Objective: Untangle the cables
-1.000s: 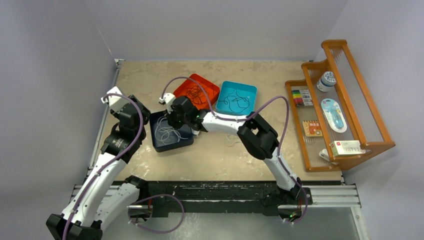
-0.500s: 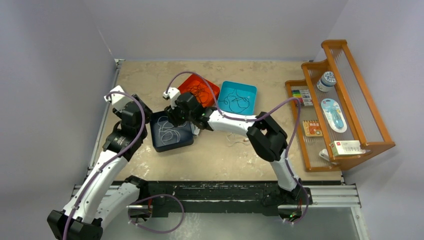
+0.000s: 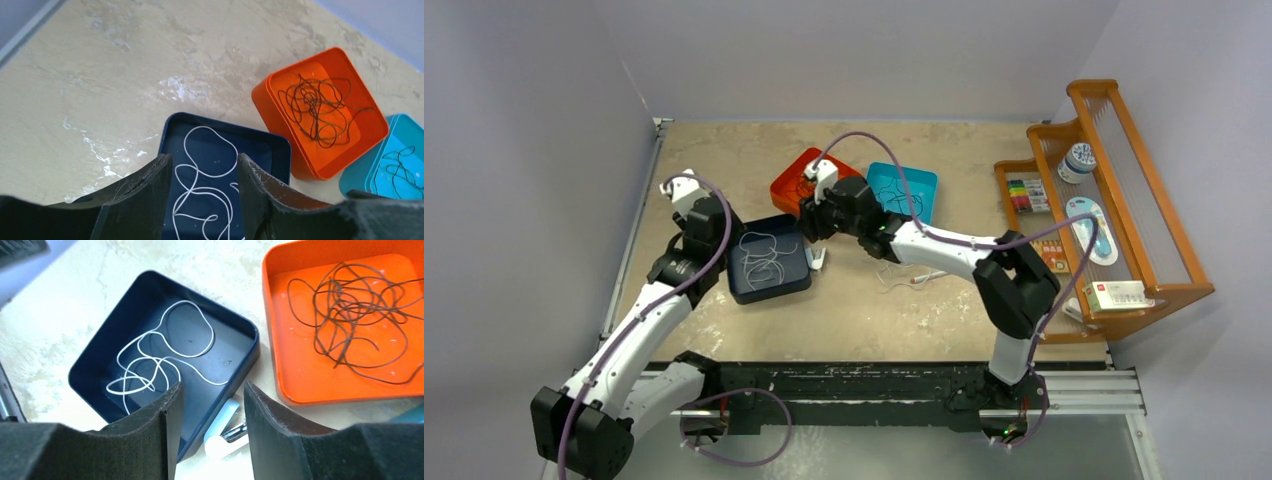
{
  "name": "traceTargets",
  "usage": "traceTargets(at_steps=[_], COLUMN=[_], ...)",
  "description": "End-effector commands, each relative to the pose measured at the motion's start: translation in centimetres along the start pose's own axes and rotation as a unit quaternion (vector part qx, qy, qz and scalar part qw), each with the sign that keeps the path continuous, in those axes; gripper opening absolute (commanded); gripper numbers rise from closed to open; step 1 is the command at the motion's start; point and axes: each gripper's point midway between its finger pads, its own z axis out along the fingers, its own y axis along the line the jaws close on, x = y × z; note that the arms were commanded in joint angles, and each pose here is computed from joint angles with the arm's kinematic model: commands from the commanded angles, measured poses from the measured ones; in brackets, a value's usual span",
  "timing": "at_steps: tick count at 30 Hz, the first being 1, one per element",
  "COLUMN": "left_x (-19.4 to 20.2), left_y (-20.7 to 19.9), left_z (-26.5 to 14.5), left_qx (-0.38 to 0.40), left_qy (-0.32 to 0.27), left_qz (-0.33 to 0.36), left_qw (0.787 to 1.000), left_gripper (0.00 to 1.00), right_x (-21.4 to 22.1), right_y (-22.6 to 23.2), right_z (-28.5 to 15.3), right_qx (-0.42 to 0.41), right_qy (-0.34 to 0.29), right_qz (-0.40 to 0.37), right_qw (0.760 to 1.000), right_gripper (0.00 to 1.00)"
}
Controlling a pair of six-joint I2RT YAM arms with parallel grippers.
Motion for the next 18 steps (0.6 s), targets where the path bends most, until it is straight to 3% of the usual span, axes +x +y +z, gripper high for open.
traceTargets(at_steps=[1, 8, 18], left_x=[1.1, 5.8, 12.3], left_y=[-2.6, -6.6, -8.6], left_z=[0.8, 1.1, -1.2], left_qx=[0.052, 0.156, 0.188], left_qy=[0.026, 0.121, 0.192], left_qz=[-0.006, 0.036, 0.127], left_qw=[0.998, 0.98, 0.955], left_gripper=[0.49, 0.43, 0.41], right_x=[-5.0, -4.1, -2.8], right_y=[-0.3, -2.9, -3.3], right_z=[-2.8, -3.9, -4.0], right_qx=[-0.016, 0.008, 0.012], right_qy=[-0.085, -0.082, -0.071], right_qz=[0.032, 0.051, 0.063], right_qw=[0.996, 0.995, 0.995], right_gripper=[0.5, 0.5, 0.49])
